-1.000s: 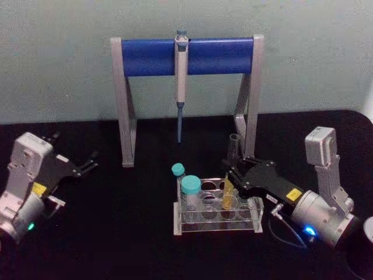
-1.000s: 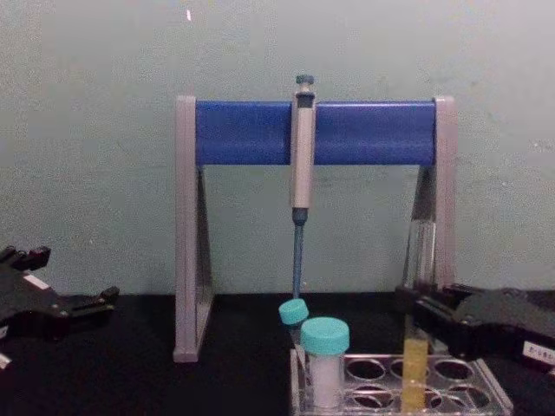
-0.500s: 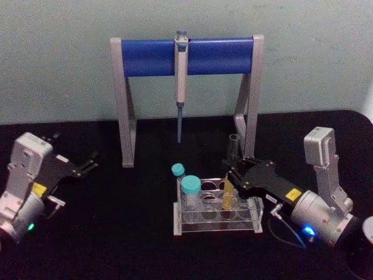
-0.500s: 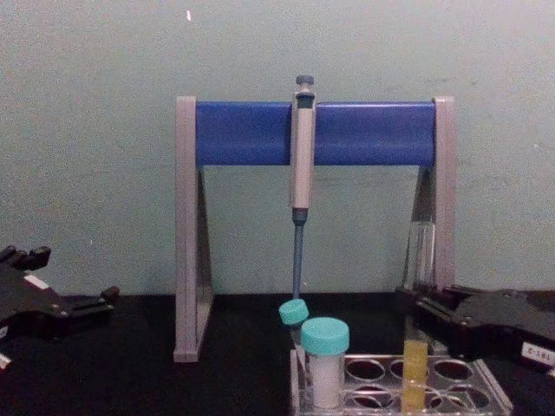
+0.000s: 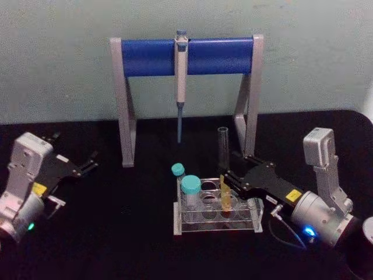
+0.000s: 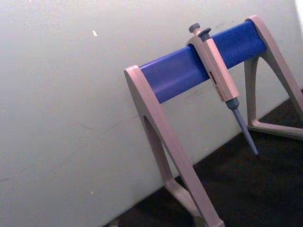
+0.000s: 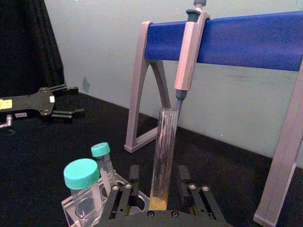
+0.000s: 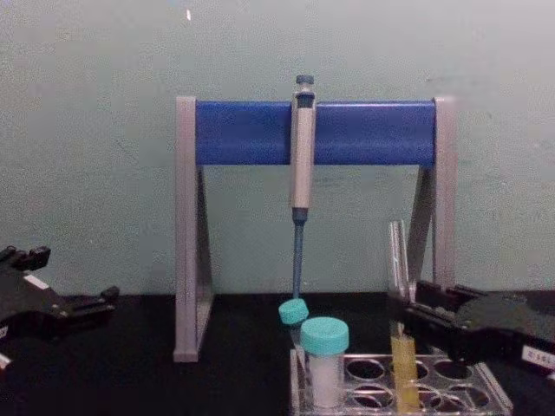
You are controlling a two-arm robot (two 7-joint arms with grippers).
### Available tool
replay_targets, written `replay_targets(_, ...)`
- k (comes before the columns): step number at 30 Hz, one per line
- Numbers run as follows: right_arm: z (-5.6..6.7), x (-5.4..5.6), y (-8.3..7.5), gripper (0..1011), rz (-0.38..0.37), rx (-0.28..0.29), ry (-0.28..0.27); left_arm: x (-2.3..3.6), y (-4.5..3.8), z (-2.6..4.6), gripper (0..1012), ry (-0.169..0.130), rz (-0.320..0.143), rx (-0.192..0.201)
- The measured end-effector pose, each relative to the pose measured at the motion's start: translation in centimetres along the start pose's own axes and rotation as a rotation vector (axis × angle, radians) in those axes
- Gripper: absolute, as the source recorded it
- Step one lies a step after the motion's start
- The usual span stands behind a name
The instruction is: Pick up the test tube from the test tube rack, shake it, then place it back into the test tube rack.
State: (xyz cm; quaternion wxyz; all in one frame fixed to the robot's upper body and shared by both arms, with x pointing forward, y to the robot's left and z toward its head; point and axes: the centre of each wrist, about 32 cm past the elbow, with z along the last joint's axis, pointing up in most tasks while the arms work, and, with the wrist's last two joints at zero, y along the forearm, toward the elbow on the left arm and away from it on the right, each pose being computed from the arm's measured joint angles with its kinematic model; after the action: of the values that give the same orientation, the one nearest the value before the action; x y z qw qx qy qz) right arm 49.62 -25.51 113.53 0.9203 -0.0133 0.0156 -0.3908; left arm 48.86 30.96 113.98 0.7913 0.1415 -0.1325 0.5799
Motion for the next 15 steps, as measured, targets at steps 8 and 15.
replay_targets(8, 0.01, 0.0, 0.0, 737, 0.001, 0.001, 0.0, 0.0, 0.0, 0.0, 1010, 0.0, 0.0, 0.0)
replay_targets(15, 0.02, 0.0, 0.0, 944, 0.001, 0.002, 0.0, 0.0, 0.0, 0.0, 1010, 0.0, 0.0, 0.0)
